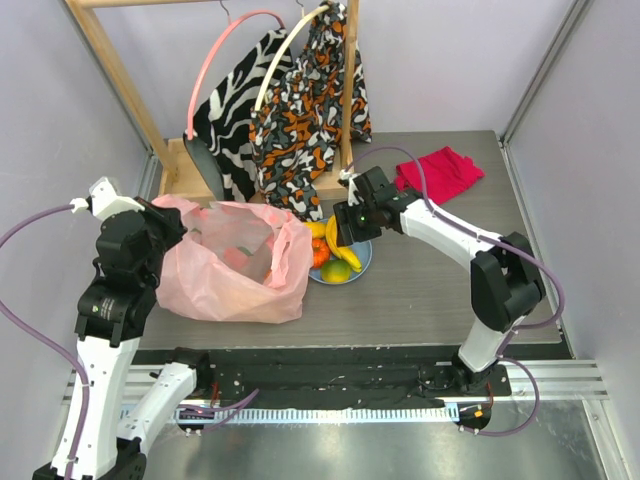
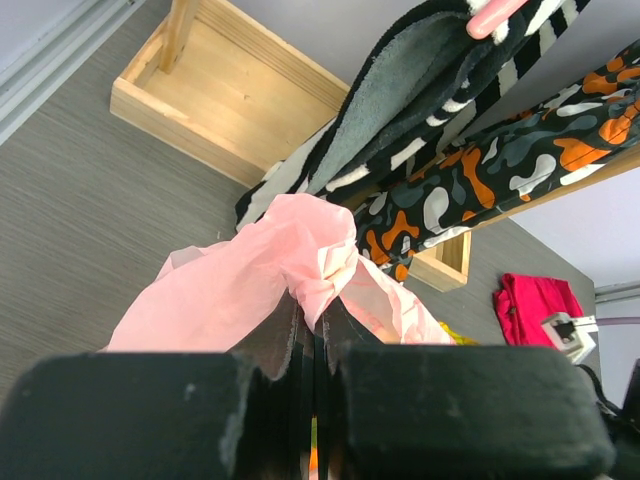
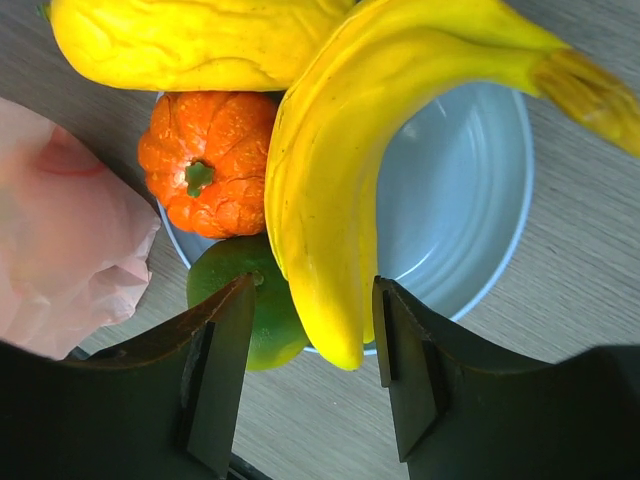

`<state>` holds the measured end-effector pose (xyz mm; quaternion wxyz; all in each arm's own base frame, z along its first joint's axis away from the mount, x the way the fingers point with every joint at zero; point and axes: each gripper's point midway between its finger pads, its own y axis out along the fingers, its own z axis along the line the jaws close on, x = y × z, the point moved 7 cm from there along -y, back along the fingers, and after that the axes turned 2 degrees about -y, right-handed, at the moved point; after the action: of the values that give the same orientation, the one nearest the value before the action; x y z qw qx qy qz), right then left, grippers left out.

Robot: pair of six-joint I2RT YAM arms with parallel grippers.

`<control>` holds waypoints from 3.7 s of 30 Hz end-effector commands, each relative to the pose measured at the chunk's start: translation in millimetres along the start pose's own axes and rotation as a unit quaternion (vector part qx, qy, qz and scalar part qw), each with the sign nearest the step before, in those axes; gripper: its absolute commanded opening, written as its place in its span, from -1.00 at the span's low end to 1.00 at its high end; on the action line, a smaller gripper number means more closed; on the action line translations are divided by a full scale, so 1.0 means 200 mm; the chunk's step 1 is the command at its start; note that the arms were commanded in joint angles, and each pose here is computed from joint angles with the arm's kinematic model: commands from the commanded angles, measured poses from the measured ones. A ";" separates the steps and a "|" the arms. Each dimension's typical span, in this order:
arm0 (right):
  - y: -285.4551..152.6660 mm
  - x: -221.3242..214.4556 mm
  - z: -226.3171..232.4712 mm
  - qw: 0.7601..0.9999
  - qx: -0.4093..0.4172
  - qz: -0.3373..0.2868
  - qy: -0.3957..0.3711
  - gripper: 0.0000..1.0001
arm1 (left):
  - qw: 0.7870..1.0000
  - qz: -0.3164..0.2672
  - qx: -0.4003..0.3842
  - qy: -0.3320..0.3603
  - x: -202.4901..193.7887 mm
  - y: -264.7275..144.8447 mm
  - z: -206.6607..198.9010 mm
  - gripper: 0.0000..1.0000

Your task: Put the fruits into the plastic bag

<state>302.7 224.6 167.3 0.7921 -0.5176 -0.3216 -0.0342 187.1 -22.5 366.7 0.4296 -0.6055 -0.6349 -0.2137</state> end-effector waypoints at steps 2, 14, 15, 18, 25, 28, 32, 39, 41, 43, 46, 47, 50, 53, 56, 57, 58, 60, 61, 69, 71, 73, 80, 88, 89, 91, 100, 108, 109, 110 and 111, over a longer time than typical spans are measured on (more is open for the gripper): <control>0.05 0.03 0.02 0.999 0.018 -0.010 -0.024 0.14 | 1.000 -0.012 -0.007 -0.005 0.02 -0.01 -0.01 -1.00; 0.13 0.03 0.02 0.999 0.033 0.006 -0.035 0.08 | 1.000 -0.012 0.000 -0.011 0.02 -0.04 0.02 -1.00; 0.13 0.02 0.01 0.999 0.032 0.009 -0.034 0.08 | 1.000 -0.014 0.002 -0.013 0.02 -0.04 0.02 -1.00; 0.14 0.01 0.02 0.999 0.035 0.011 -0.036 0.06 | 1.000 -0.017 0.002 -0.018 0.02 -0.05 0.03 -1.00; 0.18 0.00 0.00 0.998 0.040 0.020 -0.038 -0.08 | 1.000 -0.018 0.003 -0.019 0.03 -0.08 0.03 -1.00; 0.18 -0.02 -0.01 0.998 0.039 0.024 -0.040 -0.18 | 1.000 -0.021 0.006 -0.019 0.03 -0.10 0.05 -1.00; 0.18 -0.02 -0.03 0.998 0.040 0.023 -0.038 -0.35 | 1.000 -0.021 0.007 -0.018 0.03 -0.12 0.06 -1.00; 0.13 0.00 -0.04 0.998 0.037 0.009 -0.041 -0.72 | 1.000 -0.020 0.007 -0.017 0.03 -0.14 0.06 -1.00; 0.12 0.02 -0.04 0.999 0.033 0.003 -0.041 -0.83 | 1.000 -0.020 0.007 -0.016 0.03 -0.14 0.07 -1.00; 0.10 0.03 -0.05 0.999 0.028 -0.005 -0.043 -0.98 | 1.000 -0.020 0.006 -0.016 0.04 -0.13 0.06 -1.00; 0.07 0.06 -0.05 0.999 0.023 -0.018 -0.043 -0.98 | 1.000 -0.021 0.005 -0.016 0.04 -0.13 0.06 -1.00; 0.06 0.07 -0.06 0.999 0.020 -0.020 -0.041 -0.98 | 1.000 -0.020 0.003 -0.016 0.04 -0.13 0.06 -1.00; 0.04 0.09 -0.07 0.999 0.017 -0.028 -0.041 -0.98 | 1.000 -0.021 0.004 -0.017 0.04 -0.13 0.06 -1.00; 0.01 0.11 -0.07 0.998 0.015 -0.038 -0.042 -0.98 | 1.000 -0.022 0.004 -0.016 0.04 -0.13 0.06 -1.00; -0.02 0.13 -0.07 0.998 0.014 -0.047 -0.042 -0.98 | 1.000 -0.022 0.005 -0.016 0.04 -0.13 0.06 -1.00; -0.03 0.14 -0.07 0.998 0.014 -0.050 -0.042 -0.98 | 1.000 -0.021 0.005 -0.016 0.04 -0.13 0.06 -1.00; -0.03 0.15 -0.07 0.998 0.015 -0.052 -0.044 -0.98 | 1.000 -0.021 0.005 -0.016 0.04 -0.13 0.06 -1.00; -0.06 0.16 -0.07 0.997 0.013 -0.060 -0.043 -0.98 | 1.000 -0.021 0.005 -0.016 0.03 -0.13 0.06 -1.00; -0.06 0.17 -0.06 0.997 0.014 -0.062 -0.044 -0.98 | 1.000 -0.022 0.004 -0.016 0.04 -0.13 0.06 -1.00; -0.10 0.20 -0.05 0.996 0.017 -0.074 -0.045 -0.98 | 1.000 -0.020 0.002 -0.015 0.03 -0.11 0.05 -1.00; -0.11 0.20 -0.04 0.996 0.020 -0.075 -0.044 -0.98 | 1.000 -0.018 0.003 -0.015 0.03 -0.11 0.05 -1.00; -0.11 0.20 -0.04 0.996 0.021 -0.076 -0.044 -0.98 | 1.000 -0.018 0.004 -0.014 0.03 -0.11 0.05 -1.00; -0.18 0.23 -0.02 0.994 0.018 -0.097 -0.040 -0.98 | 1.000 -0.016 0.006 -0.013 0.02 -0.09 0.05 -1.00; -0.34 0.31 0.00 0.988 0.004 -0.146 -0.050 -0.98 | 1.000 -0.015 0.003 -0.012 0.02 -0.07 0.04 -1.00; -0.36 0.32 0.01 0.987 0.006 -0.152 -0.051 -0.98 | 1.000 -0.014 0.001 -0.012 0.02 -0.07 0.03 -1.00; -0.40 0.34 0.04 0.984 0.018 -0.168 -0.055 -0.98 | 1.000 -0.013 0.000 -0.011 0.02 -0.06 0.03 -1.00; -0.65 0.44 0.20 0.960 0.106 -0.255 -0.057 -0.98 | 1.000 -0.012 -0.004 -0.012 0.01 -0.04 0.02 -1.00; -0.83 0.51 0.41 0.928 0.166 -0.318 -0.100 -0.98 | 1.000 -0.013 -0.006 -0.013 0.02 -0.04 0.01 -1.00; -0.84 0.51 0.43 0.925 0.173 -0.323 -0.106 -0.98 | 1.000 -0.013 -0.007 -0.013 0.02 -0.05 0.01 -1.00; -0.86 0.52 0.47 0.920 0.183 -0.326 -0.115 -0.98 | 1.000 -0.013 -0.007 -0.013 0.02 -0.04 0.01 -1.00; -0.87 0.53 0.50 0.917 0.190 -0.330 -0.121 -0.98 | 1.000 -0.013 -0.007 -0.013 0.02 -0.04 0.01 -1.00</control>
<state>285.7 242.1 327.0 0.7946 -0.3149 -0.5000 -0.1397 173.5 -19.7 361.6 0.4341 -0.6062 -0.6337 -0.2061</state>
